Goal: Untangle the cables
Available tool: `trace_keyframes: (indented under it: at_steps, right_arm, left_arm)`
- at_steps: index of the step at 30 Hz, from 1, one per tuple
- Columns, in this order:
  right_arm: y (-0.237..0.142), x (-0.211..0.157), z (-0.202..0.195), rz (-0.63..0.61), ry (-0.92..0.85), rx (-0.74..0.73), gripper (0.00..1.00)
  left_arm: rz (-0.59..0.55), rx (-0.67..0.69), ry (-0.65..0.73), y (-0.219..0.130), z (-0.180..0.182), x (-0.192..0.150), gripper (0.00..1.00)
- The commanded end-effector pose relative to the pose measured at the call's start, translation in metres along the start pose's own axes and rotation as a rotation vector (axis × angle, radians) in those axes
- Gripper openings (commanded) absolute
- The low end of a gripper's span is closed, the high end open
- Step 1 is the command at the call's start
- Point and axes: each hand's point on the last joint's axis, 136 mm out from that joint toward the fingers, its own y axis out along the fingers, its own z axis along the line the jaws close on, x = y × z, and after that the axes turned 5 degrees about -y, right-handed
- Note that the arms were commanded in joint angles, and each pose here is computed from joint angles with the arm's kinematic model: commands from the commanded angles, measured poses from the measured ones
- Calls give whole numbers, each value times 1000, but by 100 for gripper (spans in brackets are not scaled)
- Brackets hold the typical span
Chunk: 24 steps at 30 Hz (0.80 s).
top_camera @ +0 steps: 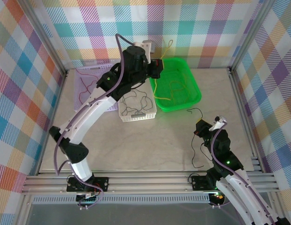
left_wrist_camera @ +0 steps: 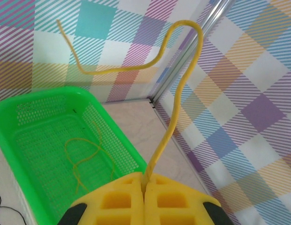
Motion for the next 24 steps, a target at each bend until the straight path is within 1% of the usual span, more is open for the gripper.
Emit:
trace_keyframes:
  at_steps: [1, 7, 13, 19, 24]
  right_arm:
    - [-2, 3, -3, -24, 19, -7, 0]
    - [-3, 5, -2, -31, 25, 0, 0]
    - [-5, 5, -1, -35, 31, 7, 0]
    - [-7, 6, 1, -41, 36, 18, 0]
    - [-7, 7, 1, -44, 37, 23, 0]
  left_arm:
    - [-12, -1, 35, 14, 2, 9, 0]
    - [-49, 53, 55, 47, 17, 18, 0]
    - [-61, 142, 62, 82, 46, 17, 0]
    - [-81, 234, 71, 119, 73, 5, 0]
    - [-77, 276, 73, 145, 90, -11, 0]
